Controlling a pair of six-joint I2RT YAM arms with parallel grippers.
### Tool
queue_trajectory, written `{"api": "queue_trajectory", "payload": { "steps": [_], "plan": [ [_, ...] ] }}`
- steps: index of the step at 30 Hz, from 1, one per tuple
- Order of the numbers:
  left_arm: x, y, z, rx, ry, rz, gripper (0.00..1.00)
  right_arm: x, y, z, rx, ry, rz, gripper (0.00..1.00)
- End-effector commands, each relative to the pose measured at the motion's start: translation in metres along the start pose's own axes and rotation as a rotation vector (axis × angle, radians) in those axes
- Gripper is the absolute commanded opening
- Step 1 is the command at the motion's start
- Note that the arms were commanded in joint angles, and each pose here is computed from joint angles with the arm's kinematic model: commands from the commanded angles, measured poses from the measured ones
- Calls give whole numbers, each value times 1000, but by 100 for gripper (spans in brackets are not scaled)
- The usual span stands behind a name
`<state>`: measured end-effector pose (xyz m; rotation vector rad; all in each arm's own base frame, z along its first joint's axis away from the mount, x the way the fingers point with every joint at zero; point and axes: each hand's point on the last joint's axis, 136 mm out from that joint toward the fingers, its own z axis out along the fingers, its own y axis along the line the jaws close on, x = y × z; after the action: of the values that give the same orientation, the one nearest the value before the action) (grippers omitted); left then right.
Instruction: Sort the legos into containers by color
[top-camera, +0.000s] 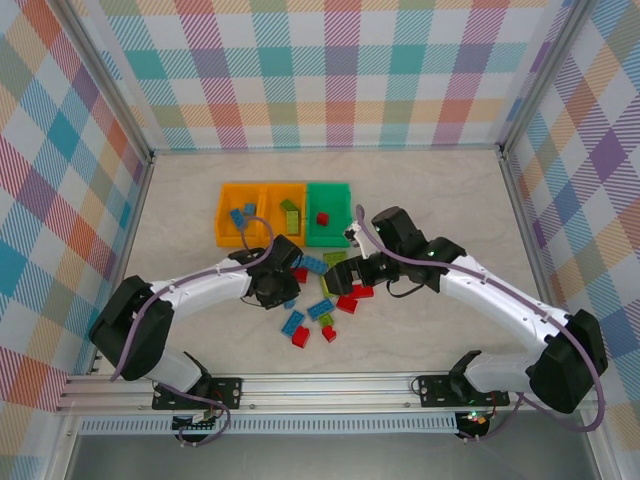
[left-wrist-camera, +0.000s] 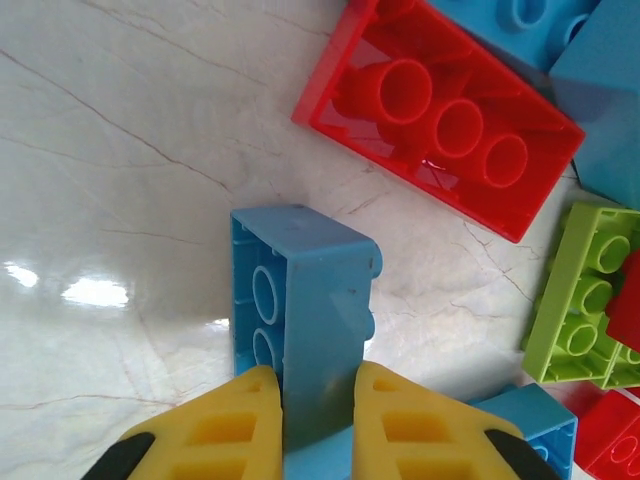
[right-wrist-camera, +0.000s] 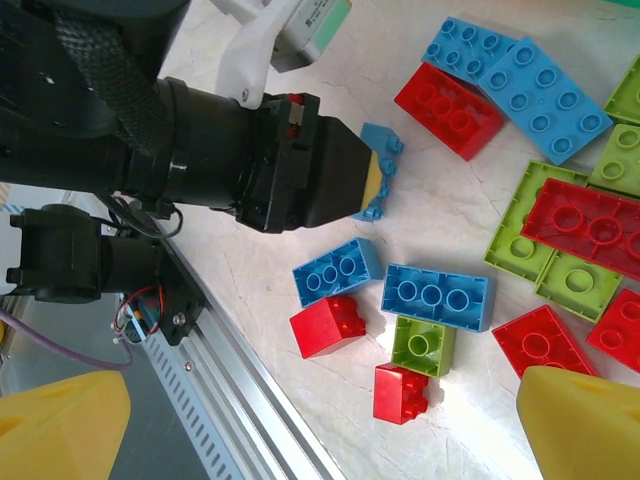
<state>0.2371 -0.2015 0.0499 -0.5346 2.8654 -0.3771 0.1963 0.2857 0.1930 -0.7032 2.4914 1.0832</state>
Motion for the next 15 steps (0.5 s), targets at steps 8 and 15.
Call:
{"api": "queue_trajectory", "payload": {
  "steps": [8, 15],
  "plan": [
    [-103, -4, -100, 38, -326, 11, 11, -9, 9, -11, -7, -58, -6, 100],
    [-212, 14, -112, 38, -501, -88, 11, -8, 11, -15, -4, -59, -1, 100]
  ]
}}
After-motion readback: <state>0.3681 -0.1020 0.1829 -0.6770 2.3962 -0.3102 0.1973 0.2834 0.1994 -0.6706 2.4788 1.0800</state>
